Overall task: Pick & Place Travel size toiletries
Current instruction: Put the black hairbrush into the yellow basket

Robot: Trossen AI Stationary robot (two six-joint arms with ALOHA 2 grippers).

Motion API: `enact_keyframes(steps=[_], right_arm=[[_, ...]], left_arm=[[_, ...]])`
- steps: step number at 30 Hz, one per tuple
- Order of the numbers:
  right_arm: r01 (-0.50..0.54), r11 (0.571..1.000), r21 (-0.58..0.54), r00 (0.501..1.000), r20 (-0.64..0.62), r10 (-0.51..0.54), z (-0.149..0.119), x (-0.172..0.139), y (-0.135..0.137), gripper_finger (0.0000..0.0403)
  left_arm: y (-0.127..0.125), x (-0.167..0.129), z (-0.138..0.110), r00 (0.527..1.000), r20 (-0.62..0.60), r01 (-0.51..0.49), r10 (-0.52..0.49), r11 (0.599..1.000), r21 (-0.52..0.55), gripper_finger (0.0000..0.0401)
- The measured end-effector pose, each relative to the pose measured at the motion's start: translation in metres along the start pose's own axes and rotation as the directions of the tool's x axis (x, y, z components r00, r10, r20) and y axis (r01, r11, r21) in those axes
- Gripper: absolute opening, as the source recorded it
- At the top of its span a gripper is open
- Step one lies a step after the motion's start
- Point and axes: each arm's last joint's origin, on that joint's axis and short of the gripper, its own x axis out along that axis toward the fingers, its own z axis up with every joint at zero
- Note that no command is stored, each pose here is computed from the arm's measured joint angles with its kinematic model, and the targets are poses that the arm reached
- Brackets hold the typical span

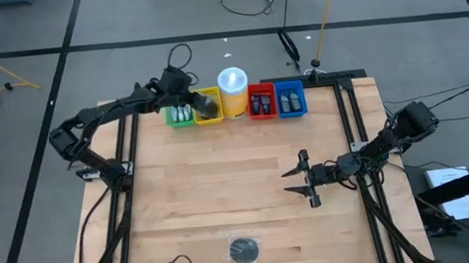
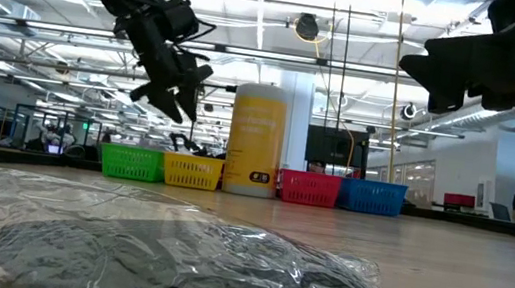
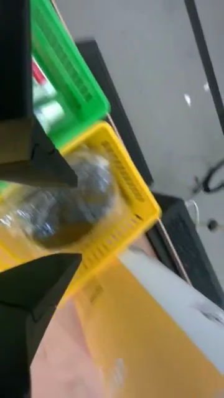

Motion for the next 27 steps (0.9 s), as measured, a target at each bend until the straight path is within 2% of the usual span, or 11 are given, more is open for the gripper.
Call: enact_keyframes(steps=[4,10,12,19,24,27], right_arm=[[0.000,1.000,0.003,1.000,0.000,0.000,0.000,0.000,0.000,0.0185],[0.001,1.000,0.006,1.000,-0.001,-0.001,0.000,0.000,0.000,0.0185],[0.001,1.000,0.007,1.000,-0.001,-0.001,0.000,0.000,0.000,0.0185],[0.002,1.000,0.003,1.000,-0.001,-0.002,0.000,0.000,0.000,0.0185],[0.002,1.000,0.003,1.000,-0.001,-0.002,0.000,0.000,0.000,0.0185],[0.003,1.000,0.003,1.000,-0.001,-0.002,0.000,0.000,0.000,0.0185]], left_arm=[[-0.005,0.005,-0.009,0.996,-0.049,-0.072,0.074,0.997,0.036,0.0125],[-0.014,0.027,-0.026,0.979,-0.111,-0.162,0.172,0.982,0.097,0.0028],[-0.016,0.036,-0.032,0.971,-0.127,-0.187,0.202,0.975,0.121,0.0008],[-0.026,0.054,-0.040,0.974,-0.114,-0.180,0.198,0.972,0.151,0.0022],[-0.027,0.066,-0.044,0.974,-0.108,-0.184,0.201,0.971,0.153,0.0004],[-0.026,0.071,-0.046,0.973,-0.106,-0.186,0.203,0.971,0.153,0.0007]])
